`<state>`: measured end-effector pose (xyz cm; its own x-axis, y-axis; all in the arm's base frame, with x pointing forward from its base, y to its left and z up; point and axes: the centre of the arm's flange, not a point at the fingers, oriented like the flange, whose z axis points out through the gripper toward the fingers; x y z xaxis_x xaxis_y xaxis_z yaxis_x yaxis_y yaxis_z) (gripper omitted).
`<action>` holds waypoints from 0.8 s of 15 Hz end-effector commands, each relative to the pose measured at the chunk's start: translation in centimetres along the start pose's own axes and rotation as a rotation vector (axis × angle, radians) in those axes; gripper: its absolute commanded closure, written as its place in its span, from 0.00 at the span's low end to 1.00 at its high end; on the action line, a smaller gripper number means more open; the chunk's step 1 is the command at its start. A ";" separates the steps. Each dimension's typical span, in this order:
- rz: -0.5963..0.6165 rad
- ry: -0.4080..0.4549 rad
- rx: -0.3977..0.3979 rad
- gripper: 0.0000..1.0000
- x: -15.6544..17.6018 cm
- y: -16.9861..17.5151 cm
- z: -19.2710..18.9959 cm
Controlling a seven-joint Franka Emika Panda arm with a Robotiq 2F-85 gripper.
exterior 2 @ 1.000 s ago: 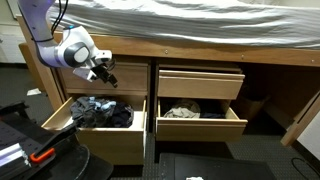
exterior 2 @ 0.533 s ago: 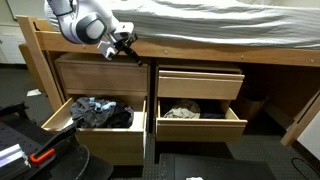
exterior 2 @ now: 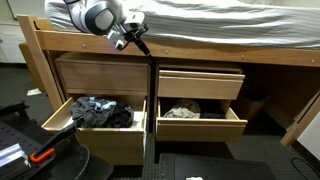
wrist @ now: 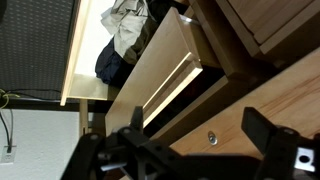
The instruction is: Open the top right drawer
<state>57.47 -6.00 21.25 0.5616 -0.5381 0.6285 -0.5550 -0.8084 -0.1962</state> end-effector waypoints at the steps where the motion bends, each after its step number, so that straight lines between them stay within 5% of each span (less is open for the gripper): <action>1: 0.179 -0.028 0.066 0.00 6.3 5.3 1.8; 6: 0.429 -0.027 0.129 0.00 12.2 11.7 3.5; 7: 0.355 0.032 0.080 0.00 9.9 6.5 0.7; 12: 0.367 0.009 0.050 0.00 9.3 6.5 2.8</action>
<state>59.89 -18.53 25.10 0.2846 -0.8227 0.4921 -0.6813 -0.5347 -0.4999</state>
